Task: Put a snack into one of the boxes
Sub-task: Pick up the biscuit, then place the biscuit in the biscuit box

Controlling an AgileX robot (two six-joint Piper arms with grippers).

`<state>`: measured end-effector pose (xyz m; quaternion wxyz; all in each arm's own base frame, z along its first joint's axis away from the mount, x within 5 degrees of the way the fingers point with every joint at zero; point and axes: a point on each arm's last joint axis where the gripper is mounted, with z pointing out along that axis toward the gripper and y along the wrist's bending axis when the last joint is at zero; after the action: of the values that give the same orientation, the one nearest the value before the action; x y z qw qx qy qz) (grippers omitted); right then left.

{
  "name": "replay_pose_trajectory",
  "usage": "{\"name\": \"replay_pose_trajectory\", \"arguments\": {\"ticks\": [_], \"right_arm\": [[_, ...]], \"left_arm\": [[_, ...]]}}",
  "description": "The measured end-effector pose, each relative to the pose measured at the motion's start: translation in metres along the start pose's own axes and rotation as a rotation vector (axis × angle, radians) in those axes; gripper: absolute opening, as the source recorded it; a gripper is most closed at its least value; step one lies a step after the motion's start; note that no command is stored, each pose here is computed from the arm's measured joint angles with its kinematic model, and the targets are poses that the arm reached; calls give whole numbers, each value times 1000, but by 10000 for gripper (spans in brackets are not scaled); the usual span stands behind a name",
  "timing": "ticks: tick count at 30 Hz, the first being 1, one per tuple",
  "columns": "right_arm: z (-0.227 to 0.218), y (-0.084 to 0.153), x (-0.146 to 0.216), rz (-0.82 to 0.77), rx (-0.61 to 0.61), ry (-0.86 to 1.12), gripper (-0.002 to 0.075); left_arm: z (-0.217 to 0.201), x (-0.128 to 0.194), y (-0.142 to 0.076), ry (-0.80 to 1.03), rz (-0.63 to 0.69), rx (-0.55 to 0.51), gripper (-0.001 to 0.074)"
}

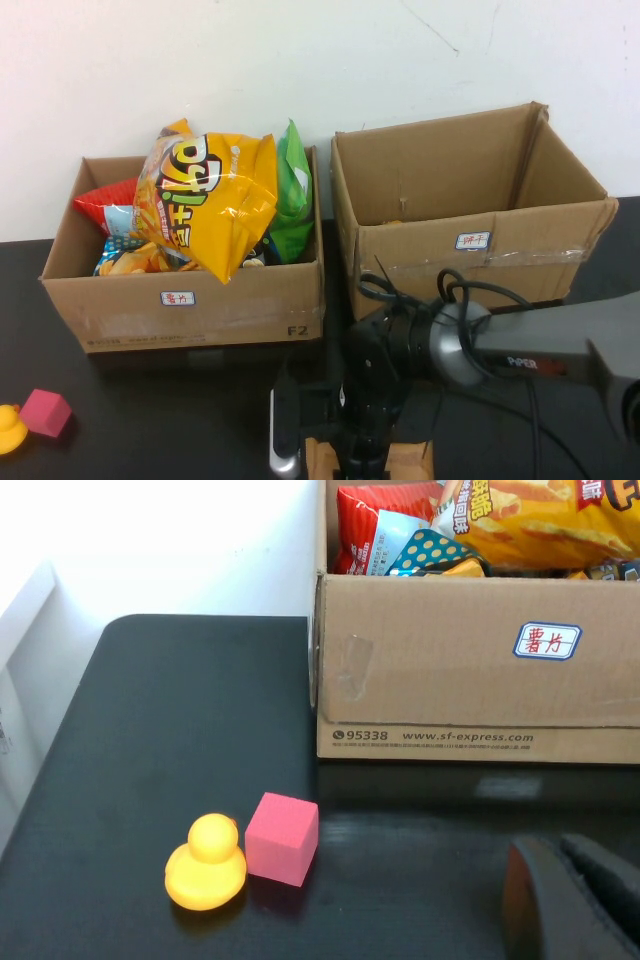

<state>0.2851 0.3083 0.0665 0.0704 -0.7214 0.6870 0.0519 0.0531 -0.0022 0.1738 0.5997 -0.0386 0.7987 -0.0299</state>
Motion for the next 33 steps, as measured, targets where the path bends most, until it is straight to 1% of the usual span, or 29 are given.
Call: {"name": "replay_pose_trajectory", "arguments": {"ticks": [2, 3, 5, 8, 11, 14, 16, 19, 21, 24, 26, 29, 31, 33], "right_arm": [[-2, 2, 2, 11, -23, 17, 450], [-5, 3, 3, 24, -40, 28, 461], [-14, 7, 5, 61, -69, 49, 460], [-50, 7, 5, 113, -59, 34, 461], [-104, 2, 4, 131, 53, -29, 460], [-158, -8, 10, 175, 242, -115, 460], [-185, -22, 20, 236, 383, -172, 460], [-217, -53, 38, 350, 570, -264, 460], [-235, -77, 52, 437, 658, -324, 460], [-248, -112, 70, 549, 740, -388, 460], [-254, -135, 81, 611, 776, -423, 460], [-248, -165, 91, 690, 784, -464, 460], [-237, -180, 96, 730, 763, -463, 465], [-223, -190, 99, 755, 725, -424, 503]], "left_arm": [[0, 0, 0, 0, 0, 0, -3], [0, 0, 0, 0, 0, 0, -3], [0, 0, 0, 0, 0, 0, -3], [0, 0, 0, 0, 0, 0, -3], [0, 0, 0, 0, 0, 0, -3], [0, 0, 0, 0, 0, 0, -3], [0, 0, 0, 0, 0, 0, -3], [0, 0, 0, 0, 0, 0, -3], [0, 0, 0, 0, 0, 0, -3], [0, 0, 0, 0, 0, 0, -3], [0, 0, 0, 0, 0, 0, -3], [0, 0, 0, 0, 0, 0, -3], [0, 0, 0, 0, 0, 0, -3], [0, 0, 0, 0, 0, 0, -3]]}}
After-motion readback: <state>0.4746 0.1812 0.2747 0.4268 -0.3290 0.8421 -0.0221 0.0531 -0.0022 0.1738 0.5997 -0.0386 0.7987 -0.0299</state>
